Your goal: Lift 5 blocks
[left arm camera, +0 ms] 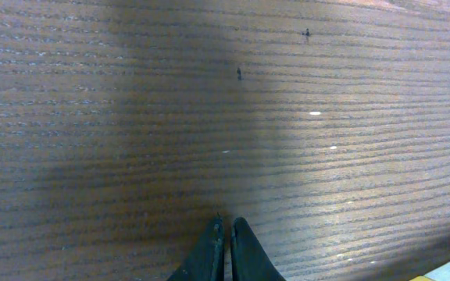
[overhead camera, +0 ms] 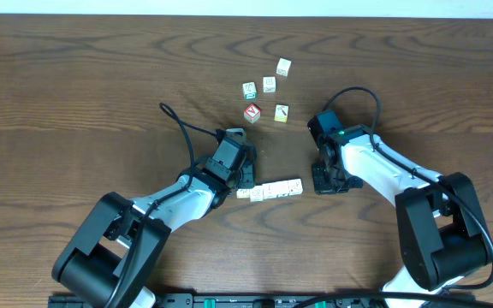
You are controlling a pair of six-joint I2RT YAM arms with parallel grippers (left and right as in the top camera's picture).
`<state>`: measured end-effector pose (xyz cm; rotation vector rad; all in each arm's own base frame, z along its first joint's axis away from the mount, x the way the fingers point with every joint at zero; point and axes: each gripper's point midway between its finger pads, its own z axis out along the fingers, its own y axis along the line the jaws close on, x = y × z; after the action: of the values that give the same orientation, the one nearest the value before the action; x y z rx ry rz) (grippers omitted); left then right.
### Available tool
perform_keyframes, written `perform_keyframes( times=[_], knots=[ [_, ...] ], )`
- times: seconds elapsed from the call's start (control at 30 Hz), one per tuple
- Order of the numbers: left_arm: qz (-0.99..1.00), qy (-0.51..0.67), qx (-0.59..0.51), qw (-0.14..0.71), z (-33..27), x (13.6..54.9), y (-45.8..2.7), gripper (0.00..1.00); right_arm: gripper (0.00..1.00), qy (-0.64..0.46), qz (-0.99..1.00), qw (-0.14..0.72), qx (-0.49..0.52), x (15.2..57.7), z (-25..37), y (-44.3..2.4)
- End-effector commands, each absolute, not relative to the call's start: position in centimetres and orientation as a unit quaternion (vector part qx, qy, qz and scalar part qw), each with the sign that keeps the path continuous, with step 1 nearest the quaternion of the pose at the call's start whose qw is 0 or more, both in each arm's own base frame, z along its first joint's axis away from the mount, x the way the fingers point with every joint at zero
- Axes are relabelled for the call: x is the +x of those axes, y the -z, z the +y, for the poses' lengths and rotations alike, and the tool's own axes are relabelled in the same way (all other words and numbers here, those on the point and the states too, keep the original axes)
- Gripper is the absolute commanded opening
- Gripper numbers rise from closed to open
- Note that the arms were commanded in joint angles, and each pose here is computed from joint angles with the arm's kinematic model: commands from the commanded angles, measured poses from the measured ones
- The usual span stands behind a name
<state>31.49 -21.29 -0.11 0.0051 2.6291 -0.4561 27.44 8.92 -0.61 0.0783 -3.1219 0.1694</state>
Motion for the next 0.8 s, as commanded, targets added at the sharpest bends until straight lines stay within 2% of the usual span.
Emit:
perform_keyframes(
  times=[0.0, 0.77],
  knots=[
    [0.966, 0.154, -0.002, 0.209, -20.7, 30.3, 1.3, 0.07, 0.01, -0.043, -0.998, 0.018, 0.03, 27.1, 9.2, 1.3],
    [0.961, 0.169, -0.005, 0.217, -21.0, 30.2, -0.6, 0.07, 0.01, -0.039, -0.999, 0.02, 0.03, 27.0, 9.3, 1.3]
  ],
)
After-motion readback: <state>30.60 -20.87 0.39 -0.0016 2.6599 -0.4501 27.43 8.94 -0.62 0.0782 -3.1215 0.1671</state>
